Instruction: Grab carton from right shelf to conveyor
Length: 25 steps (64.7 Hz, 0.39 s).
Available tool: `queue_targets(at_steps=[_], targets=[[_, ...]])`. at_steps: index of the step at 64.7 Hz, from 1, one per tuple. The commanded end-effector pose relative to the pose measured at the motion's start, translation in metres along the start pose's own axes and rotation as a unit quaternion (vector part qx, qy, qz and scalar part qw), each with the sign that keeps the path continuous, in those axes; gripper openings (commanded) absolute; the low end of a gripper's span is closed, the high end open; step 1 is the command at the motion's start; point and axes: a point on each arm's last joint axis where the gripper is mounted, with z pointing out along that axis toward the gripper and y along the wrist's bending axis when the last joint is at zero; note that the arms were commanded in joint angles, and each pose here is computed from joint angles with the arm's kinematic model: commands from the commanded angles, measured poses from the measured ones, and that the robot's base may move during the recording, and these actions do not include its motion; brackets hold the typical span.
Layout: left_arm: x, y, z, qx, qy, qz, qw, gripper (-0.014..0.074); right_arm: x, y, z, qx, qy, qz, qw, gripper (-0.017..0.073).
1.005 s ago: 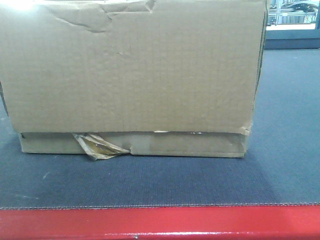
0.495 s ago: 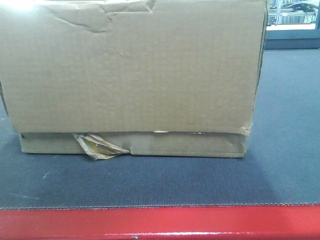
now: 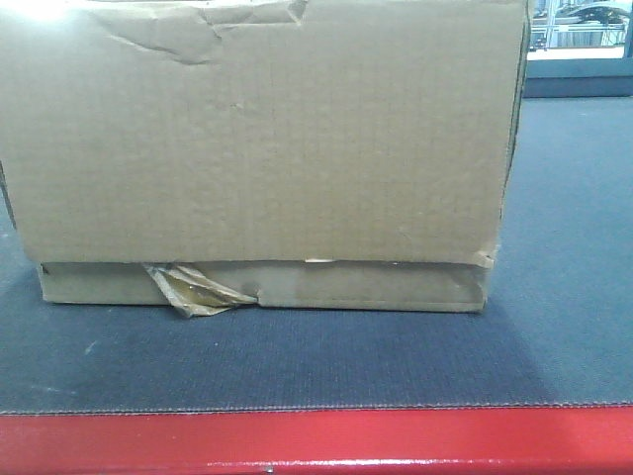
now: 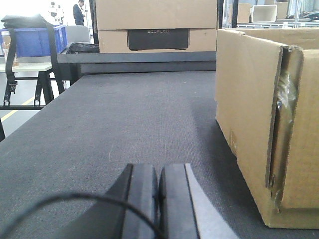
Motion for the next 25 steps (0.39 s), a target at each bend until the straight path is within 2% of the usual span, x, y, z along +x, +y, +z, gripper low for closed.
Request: queue_targets(at_steps=[1,25], targets=[[-0.0028,0.0003,-0.0006,-0.002,-0.013,0.000,1.000,0.0012,-0.0030,-0.0005,-0.0004,0.004,-0.017,-0.003,1.000,-0.0057],[-0.0028,0.0003,-0.0006,-0.002,-0.013,0.000,1.000,0.0012,-0.0030,-0.0005,-0.0004,0.004,-0.017,-0.003,1.000,-0.0057]])
